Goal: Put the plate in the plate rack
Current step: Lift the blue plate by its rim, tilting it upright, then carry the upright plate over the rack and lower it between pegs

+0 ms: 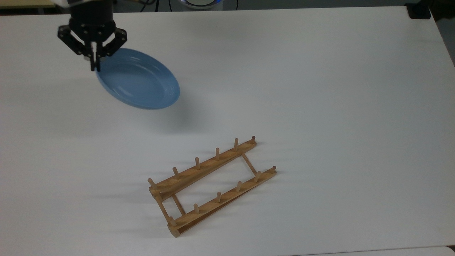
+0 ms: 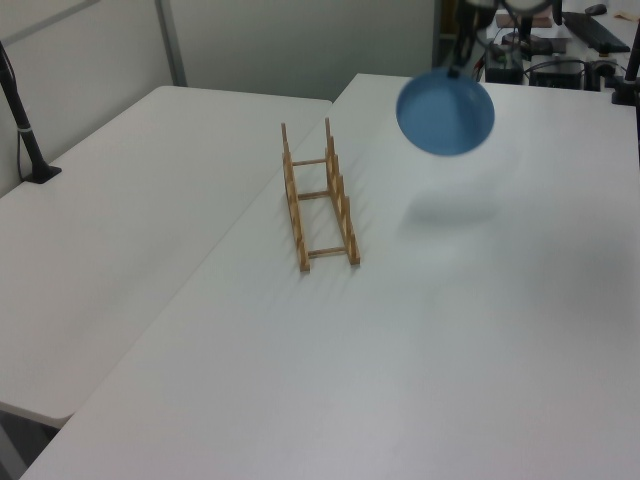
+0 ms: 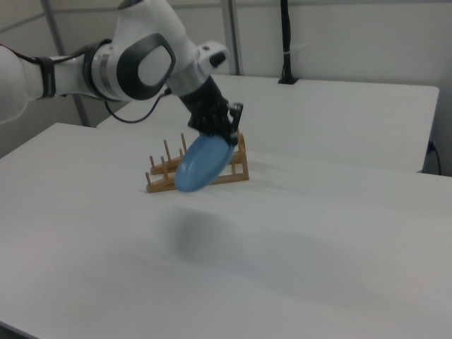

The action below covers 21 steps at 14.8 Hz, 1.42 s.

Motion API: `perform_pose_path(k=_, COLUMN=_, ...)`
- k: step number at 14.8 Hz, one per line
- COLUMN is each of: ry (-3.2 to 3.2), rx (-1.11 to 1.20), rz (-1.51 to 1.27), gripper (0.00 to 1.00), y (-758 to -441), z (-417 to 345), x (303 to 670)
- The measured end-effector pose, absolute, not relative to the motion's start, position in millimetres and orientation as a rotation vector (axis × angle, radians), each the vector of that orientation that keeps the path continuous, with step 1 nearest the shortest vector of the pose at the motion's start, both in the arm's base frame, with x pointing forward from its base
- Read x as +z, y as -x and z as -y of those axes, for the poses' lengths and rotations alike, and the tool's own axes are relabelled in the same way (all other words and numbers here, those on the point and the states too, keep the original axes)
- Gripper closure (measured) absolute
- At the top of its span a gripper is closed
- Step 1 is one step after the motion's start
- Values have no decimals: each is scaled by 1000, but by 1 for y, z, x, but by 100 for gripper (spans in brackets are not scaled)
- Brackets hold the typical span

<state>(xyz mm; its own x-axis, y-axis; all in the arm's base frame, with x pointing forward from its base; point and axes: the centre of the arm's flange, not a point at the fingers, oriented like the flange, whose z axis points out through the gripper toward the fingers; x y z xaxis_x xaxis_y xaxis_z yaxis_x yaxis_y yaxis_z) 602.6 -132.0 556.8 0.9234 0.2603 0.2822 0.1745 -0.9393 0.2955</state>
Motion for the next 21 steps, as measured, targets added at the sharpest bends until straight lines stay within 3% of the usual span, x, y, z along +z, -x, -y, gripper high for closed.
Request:
perform_pose_path(k=3, ry=-2669, rx=656, rz=-281, gripper=95, y=-616, z=116, x=582)
perform_pose_path(k=6, ry=-2504, rx=768, rz=-199, gripper=95, y=-630, z=70, x=582)
perform_pose_path(k=14, ry=-2270, rx=1110, rz=66, gripper=95, y=-648, z=-46, x=542)
perform_pose_path(k=21, ry=-2161, rx=1249, rz=247, gripper=95, y=-675, z=-64, x=498)
